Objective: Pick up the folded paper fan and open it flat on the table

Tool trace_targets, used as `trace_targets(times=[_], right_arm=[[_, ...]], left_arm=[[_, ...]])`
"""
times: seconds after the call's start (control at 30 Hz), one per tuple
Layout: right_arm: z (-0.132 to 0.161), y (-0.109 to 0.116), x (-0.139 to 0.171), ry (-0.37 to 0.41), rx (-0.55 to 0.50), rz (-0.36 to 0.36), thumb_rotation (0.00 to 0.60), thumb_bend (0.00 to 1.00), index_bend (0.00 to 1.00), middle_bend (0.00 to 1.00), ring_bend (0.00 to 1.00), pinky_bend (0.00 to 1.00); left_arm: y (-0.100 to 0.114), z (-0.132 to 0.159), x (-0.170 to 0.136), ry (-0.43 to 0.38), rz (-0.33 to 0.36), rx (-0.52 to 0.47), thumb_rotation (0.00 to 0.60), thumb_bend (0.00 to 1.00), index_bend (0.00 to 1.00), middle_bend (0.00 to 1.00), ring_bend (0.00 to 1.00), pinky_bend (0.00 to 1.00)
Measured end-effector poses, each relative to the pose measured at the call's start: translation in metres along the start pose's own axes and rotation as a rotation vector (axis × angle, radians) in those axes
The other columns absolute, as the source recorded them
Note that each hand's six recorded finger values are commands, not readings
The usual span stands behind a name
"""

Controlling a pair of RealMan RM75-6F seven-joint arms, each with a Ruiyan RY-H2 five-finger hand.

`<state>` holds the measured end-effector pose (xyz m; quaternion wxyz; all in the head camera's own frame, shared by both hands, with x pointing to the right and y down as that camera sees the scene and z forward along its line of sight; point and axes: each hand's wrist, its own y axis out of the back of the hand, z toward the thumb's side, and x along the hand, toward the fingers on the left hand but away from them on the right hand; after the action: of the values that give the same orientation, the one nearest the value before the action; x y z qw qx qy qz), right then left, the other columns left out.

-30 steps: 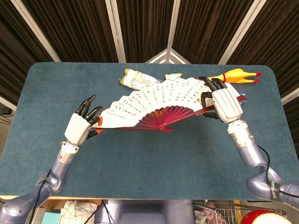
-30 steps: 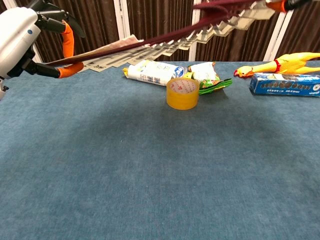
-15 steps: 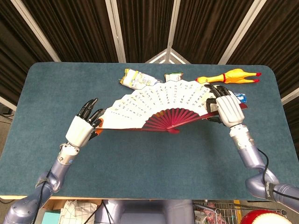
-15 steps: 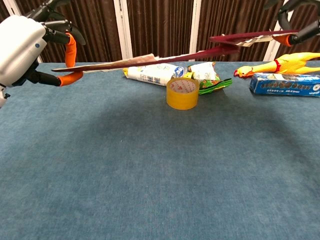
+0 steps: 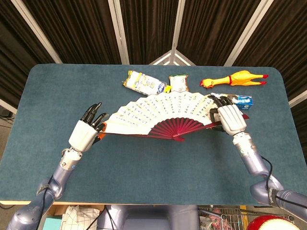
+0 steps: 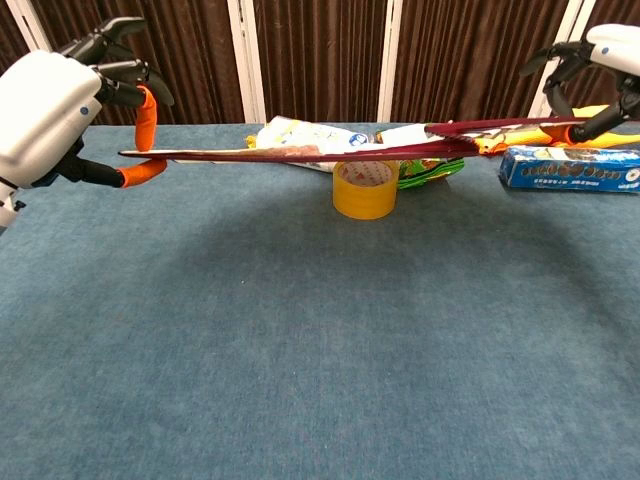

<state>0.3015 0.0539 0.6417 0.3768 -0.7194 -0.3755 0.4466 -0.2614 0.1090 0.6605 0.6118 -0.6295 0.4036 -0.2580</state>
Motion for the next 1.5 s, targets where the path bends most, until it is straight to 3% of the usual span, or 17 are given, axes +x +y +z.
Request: trace_targets(times=[0.13, 0.2, 0.3, 0.37, 0.43, 0.73, 1.07, 1.23, 1.5], right_arm=[[-0.012, -0.009, 0.003, -0.028, 0.013, 0.02, 0.6, 0.43, 0.72, 0.19, 0.26, 0.17], [-0.02, -0.016, 0.006, -0.046, 0.024, 0.041, 0.6, 0.43, 0.59, 0.19, 0.25, 0.16], [-0.027, -0.026, 0.01, -0.065, 0.03, 0.08, 0.6, 0.42, 0.26, 0.15, 0.21, 0.13], [-0.029, -0.03, 0.012, -0.069, 0.037, 0.11, 0.6, 0.41, 0.09, 0.14, 0.2, 0.12], [-0.029, -0.032, 0.012, -0.067, 0.054, 0.129, 0.6, 0.4, 0.01, 0.14, 0.2, 0.12], [-0.018, -0.027, 0.011, -0.03, 0.118, 0.152, 0.6, 0.4, 0.0, 0.1, 0.2, 0.1], [-0.021, -0.016, 0.017, -0.052, 0.062, 0.156, 0.6, 0.4, 0.0, 0.08, 0.2, 0.1], [-0.018, -0.01, 0.021, -0.049, 0.018, 0.144, 0.6, 0.38, 0.0, 0.07, 0.2, 0.1], [-0.009, 0.007, 0.026, -0.041, -0.028, 0.146, 0.6, 0.37, 0.0, 0.07, 0.2, 0.1]], left_arm=[[-0.004, -0.002, -0.003, 0.012, -0.019, 0.0, 0.6, 0.36, 0.64, 0.32, 0.04, 0.17], [-0.005, -0.002, -0.004, 0.014, -0.027, 0.0, 0.6, 0.35, 0.55, 0.28, 0.04, 0.16], [-0.007, -0.002, -0.004, 0.018, -0.032, -0.012, 0.6, 0.35, 0.26, 0.13, 0.01, 0.13], [-0.007, -0.001, -0.004, 0.016, -0.034, -0.031, 0.6, 0.35, 0.12, 0.06, 0.0, 0.11], [-0.007, 0.001, -0.003, 0.007, -0.034, -0.06, 0.6, 0.35, 0.04, 0.01, 0.0, 0.1], [-0.004, 0.005, -0.001, -0.024, -0.031, -0.11, 0.6, 0.34, 0.0, 0.0, 0.0, 0.09], [0.007, -0.008, -0.009, 0.007, -0.005, -0.157, 0.6, 0.34, 0.01, 0.0, 0.0, 0.08], [0.017, -0.016, -0.023, 0.065, 0.027, -0.179, 0.6, 0.34, 0.23, 0.01, 0.0, 0.08], [0.042, -0.022, -0.058, 0.196, 0.1, -0.257, 0.6, 0.34, 0.21, 0.03, 0.0, 0.07]])
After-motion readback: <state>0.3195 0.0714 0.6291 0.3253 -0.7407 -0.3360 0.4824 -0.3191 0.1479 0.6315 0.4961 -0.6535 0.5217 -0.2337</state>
